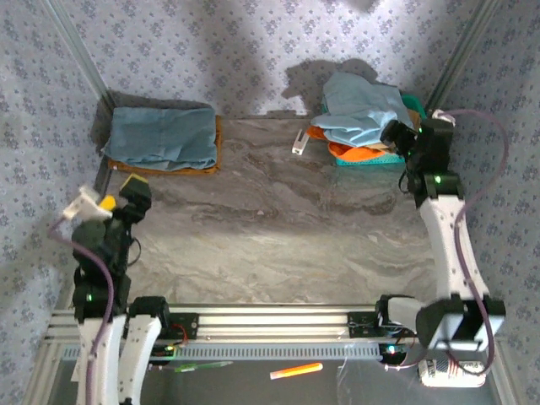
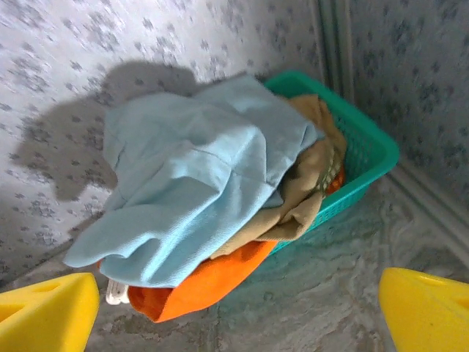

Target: Fold and stack the trousers

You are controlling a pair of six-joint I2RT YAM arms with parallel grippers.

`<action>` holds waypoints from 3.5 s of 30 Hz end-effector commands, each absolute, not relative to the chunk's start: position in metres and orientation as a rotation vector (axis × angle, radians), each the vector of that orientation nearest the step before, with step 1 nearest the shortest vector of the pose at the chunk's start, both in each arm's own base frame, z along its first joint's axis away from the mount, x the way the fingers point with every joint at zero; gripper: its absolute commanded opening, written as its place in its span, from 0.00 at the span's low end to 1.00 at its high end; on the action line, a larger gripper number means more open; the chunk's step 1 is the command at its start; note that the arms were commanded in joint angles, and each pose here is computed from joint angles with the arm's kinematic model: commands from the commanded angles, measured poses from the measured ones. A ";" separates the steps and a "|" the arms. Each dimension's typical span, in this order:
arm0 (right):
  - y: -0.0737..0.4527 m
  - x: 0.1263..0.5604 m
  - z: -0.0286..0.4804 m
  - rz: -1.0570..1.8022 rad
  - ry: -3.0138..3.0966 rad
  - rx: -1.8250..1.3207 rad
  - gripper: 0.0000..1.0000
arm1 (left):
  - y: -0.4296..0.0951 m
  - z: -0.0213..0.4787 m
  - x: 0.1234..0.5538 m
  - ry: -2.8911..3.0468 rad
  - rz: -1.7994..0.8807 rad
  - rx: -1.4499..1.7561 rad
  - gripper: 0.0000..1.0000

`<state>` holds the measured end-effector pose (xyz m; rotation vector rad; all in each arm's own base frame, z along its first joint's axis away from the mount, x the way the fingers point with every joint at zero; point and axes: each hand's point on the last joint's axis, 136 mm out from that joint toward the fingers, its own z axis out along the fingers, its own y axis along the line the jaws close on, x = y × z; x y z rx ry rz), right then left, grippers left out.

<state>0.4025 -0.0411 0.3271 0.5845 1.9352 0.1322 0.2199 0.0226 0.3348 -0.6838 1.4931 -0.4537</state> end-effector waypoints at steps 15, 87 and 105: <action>-0.035 0.577 0.202 0.380 2.264 0.710 1.00 | -0.042 0.245 0.237 1.946 -0.720 -0.586 1.00; 0.273 0.271 0.300 0.546 2.263 -0.363 0.78 | 0.006 0.262 0.202 2.008 -0.366 -0.843 0.95; 0.076 0.189 0.108 0.372 2.728 0.573 0.82 | -0.106 0.118 0.156 2.511 -0.487 -0.516 0.98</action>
